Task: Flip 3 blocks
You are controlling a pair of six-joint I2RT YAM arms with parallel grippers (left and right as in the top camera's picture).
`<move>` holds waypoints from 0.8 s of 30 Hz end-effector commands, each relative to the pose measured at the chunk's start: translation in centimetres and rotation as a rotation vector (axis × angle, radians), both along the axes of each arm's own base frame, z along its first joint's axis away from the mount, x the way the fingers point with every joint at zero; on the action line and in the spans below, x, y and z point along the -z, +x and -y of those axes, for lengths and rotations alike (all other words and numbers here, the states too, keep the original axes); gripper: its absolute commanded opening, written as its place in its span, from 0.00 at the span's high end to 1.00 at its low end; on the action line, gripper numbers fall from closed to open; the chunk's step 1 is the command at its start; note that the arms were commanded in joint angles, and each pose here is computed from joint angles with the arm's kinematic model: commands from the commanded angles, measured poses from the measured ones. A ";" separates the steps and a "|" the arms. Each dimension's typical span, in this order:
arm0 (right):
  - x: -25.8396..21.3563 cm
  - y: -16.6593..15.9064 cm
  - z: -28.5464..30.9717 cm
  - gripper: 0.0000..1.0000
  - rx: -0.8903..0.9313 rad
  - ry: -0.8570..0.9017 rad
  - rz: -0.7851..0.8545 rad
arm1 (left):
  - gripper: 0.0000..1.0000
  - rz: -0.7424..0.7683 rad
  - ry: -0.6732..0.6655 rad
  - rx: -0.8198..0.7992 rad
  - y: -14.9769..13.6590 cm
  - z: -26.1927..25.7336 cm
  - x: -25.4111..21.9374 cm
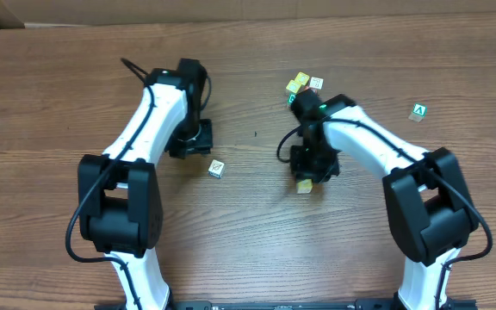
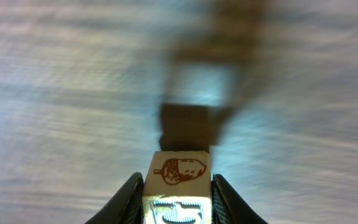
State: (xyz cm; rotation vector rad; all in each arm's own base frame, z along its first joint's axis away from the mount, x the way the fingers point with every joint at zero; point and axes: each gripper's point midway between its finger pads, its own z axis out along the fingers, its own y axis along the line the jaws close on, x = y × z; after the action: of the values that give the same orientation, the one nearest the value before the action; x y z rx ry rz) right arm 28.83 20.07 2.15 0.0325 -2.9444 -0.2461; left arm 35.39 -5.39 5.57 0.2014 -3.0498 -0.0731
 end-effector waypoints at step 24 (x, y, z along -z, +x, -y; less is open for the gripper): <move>0.4 -1.0 -5.2 0.69 0.063 -0.121 0.176 | 0.47 -0.018 -0.077 0.013 0.3 -0.3 0.3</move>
State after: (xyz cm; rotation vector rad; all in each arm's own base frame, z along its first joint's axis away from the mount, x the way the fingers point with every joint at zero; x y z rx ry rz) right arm 26.78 26.46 1.77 0.0037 -3.0577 -0.1859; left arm 35.42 -4.42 5.58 0.2153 -3.0331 0.0134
